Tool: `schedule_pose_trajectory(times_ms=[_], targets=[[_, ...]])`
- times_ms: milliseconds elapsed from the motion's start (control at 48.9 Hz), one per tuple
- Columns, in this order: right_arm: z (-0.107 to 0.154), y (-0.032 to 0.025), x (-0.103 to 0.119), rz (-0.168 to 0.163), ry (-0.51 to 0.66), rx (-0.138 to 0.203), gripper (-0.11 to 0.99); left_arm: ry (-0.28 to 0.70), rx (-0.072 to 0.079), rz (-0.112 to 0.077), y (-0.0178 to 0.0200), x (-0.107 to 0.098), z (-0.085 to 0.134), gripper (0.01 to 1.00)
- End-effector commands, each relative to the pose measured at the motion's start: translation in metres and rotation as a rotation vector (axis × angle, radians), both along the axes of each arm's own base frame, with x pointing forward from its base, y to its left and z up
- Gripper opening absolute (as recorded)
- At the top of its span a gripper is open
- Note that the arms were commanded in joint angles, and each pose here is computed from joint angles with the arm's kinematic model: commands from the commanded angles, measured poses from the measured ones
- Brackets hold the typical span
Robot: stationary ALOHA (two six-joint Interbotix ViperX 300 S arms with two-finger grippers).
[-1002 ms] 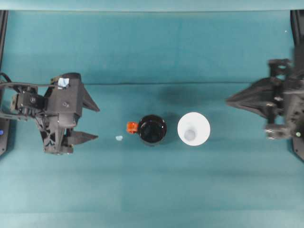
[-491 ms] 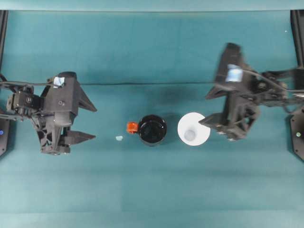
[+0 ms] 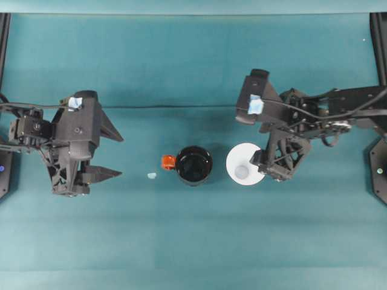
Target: Put the paper cup into the moved red handle cup holder.
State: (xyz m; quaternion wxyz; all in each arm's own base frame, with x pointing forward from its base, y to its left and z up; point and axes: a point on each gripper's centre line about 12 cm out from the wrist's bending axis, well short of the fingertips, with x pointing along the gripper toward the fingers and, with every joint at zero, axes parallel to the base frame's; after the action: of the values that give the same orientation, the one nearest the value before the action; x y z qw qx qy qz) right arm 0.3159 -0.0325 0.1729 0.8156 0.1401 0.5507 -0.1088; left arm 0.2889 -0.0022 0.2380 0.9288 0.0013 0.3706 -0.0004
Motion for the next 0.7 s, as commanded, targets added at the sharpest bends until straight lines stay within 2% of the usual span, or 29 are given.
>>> schedule_pose_trajectory(times_ms=[0,123,450,675], targets=[[-0.002,-0.0047,0.006,-0.022,0.0,0.004,0.79,-0.025,0.0,0.0,0.0,0.002,0.007,0.901],[-0.006,-0.0079,0.007,-0.028,0.017,0.003,0.79,-0.026,0.0,0.0,0.0,0.003,0.008,0.901],[-0.027,-0.0083,0.013,-0.029,0.066,0.013,0.79,-0.028,0.0,0.0,0.0,0.003,0.008,0.901],[-0.027,-0.0087,0.015,-0.029,0.048,0.011,0.79,-0.028,0.0,0.0,0.0,0.004,0.007,0.901]])
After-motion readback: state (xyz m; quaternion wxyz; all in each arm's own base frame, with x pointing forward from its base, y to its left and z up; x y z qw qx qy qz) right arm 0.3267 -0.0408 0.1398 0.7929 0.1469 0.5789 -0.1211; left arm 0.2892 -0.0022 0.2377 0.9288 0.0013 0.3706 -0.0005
